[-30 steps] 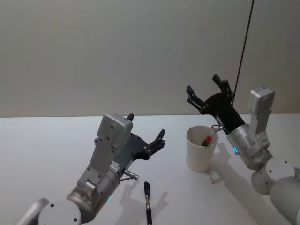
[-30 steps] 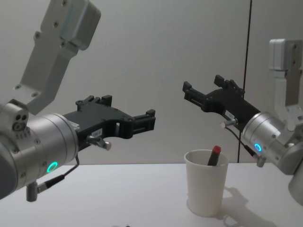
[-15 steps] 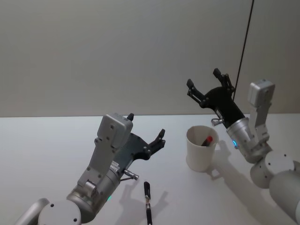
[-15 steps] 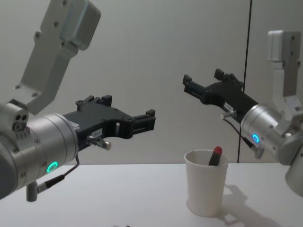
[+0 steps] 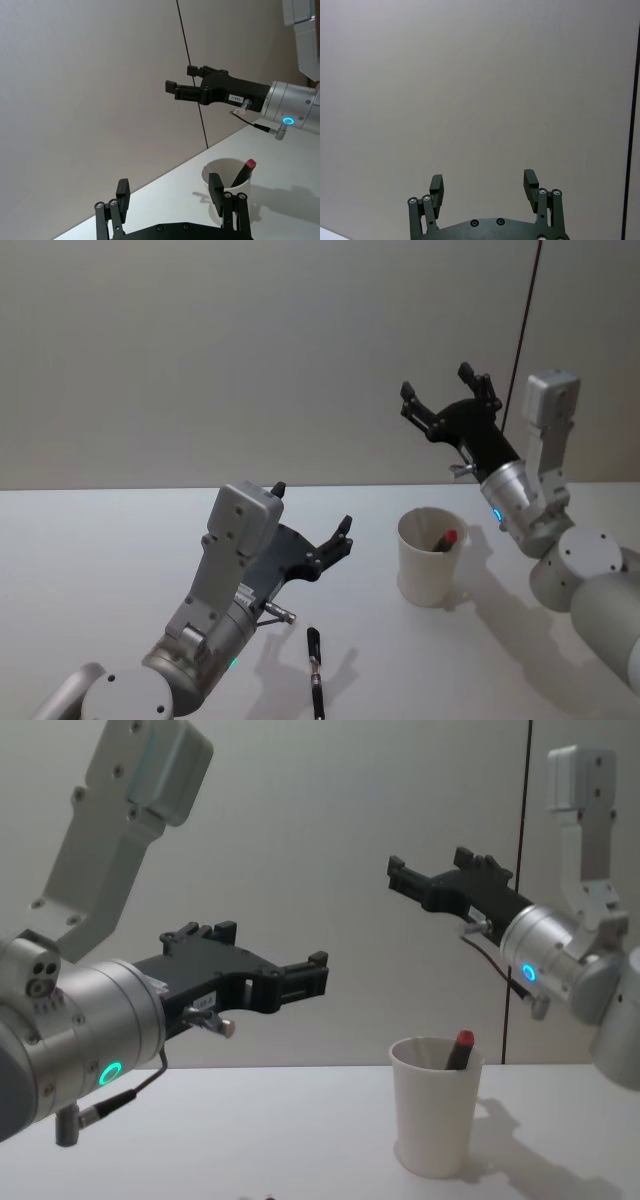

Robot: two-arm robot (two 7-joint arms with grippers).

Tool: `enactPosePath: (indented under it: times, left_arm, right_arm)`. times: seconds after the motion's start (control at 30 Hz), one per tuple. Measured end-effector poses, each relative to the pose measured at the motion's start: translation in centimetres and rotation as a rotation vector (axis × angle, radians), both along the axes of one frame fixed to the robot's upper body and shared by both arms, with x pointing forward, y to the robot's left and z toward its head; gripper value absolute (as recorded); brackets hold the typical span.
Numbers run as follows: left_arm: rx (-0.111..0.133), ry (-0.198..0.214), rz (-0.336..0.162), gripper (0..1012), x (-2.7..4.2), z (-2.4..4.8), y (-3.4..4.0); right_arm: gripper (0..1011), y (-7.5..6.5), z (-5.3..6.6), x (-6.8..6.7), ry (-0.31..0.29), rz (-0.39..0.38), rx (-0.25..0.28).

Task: Place the pen into the pen holder.

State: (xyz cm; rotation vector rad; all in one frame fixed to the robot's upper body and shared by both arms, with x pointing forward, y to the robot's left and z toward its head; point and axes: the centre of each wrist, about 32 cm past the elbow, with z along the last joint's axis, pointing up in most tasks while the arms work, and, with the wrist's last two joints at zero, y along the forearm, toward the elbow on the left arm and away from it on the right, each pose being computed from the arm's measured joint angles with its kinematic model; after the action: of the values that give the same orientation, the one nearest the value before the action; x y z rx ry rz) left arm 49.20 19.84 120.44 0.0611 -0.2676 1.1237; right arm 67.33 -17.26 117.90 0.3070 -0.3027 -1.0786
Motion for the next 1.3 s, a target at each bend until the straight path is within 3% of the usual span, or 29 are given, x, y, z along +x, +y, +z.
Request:
enactPosePath:
  times: [0.23, 0.57, 0.9, 1.3]
  left_arm:
    - [0.000, 0.000, 0.000, 1000, 0.00, 0.00, 0.00]
    - [0.000, 0.000, 0.000, 1000, 0.00, 0.00, 0.00]
    - [0.000, 0.000, 0.000, 1000, 0.00, 0.00, 0.00]
    - [0.000, 0.000, 0.000, 1000, 0.00, 0.00, 0.00]
  right_arm:
    - [1001, 0.1, 1.1, 0.4, 0.018, -0.027, 0.010]
    - [1001, 0.1, 2.3, -0.2, 0.040, -0.055, 0.022]
    - [1001, 0.3, 3.7, -0.9, 0.013, -0.052, 0.024]
    - [1001, 0.0, 5.4, -3.3, 0.070, -0.088, 0.083]
